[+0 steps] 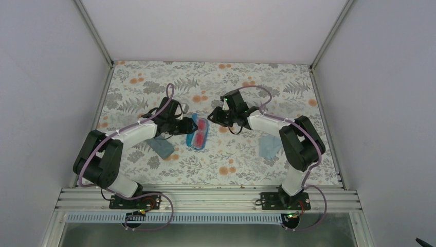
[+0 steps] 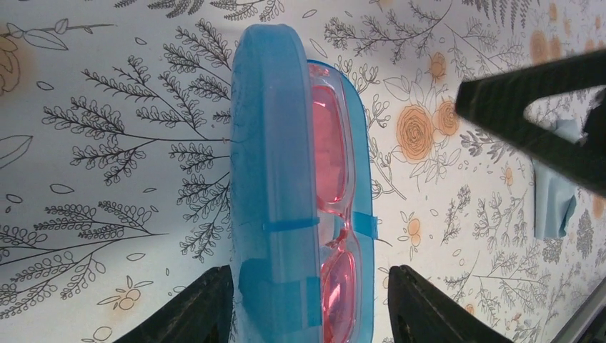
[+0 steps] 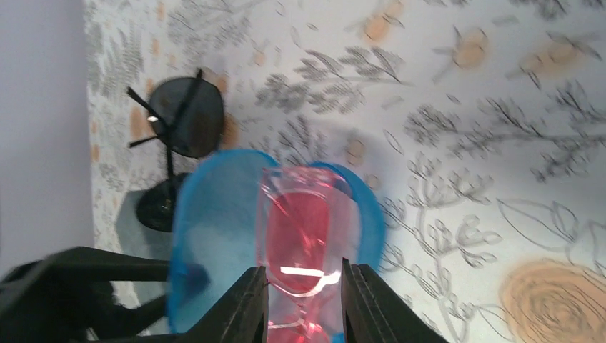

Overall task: Organize the sunglasses
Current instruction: Close the sunglasses case at the center of the board.

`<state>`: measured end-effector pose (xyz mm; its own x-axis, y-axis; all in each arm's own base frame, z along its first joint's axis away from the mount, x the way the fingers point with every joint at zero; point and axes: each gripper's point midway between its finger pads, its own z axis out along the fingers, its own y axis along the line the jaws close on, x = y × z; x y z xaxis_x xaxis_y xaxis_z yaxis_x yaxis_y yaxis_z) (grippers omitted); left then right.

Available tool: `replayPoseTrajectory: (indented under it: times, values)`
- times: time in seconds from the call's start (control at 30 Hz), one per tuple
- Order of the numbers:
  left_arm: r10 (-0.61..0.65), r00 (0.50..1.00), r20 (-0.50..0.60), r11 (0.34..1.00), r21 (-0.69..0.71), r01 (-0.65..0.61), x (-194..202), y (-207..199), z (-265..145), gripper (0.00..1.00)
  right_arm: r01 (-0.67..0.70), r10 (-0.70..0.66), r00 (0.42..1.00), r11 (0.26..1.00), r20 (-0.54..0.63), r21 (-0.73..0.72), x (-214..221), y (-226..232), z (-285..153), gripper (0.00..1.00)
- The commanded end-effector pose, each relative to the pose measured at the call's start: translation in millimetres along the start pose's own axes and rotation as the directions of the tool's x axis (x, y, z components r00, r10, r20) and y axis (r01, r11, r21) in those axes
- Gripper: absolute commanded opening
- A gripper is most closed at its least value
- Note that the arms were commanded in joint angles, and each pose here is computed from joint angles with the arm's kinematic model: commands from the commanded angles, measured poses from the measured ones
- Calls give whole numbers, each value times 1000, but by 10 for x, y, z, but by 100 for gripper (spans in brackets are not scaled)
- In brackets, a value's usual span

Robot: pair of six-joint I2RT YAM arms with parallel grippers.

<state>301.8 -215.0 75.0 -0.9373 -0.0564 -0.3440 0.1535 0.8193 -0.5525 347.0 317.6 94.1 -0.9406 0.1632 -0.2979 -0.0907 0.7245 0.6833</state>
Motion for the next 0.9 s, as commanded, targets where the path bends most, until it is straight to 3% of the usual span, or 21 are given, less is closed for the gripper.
replayPoseTrajectory:
  times: [0.0, 0.27, 0.6, 0.87]
  values:
    - [27, 999, 46, 1000, -8, -26, -133, -69, -147, 55, -2, 3, 1000, 999, -14, 36, 139, -133, -22, 28]
    - [20, 998, 62, 1000, -15, -19, -105, -78, -251, 54, -9, 21, 995, 993, -96, 120, 462, -349, 83, 22]
    - [3, 999, 54, 1000, -13, -2, -22, -49, -267, 35, 20, 10, 989, 979, -146, 203, 621, -410, 200, 20]
    - [-7, 999, 31, 1000, 31, 6, 44, -68, -185, 27, 23, 13, 987, 975, -160, 220, 644, -405, 240, 18]
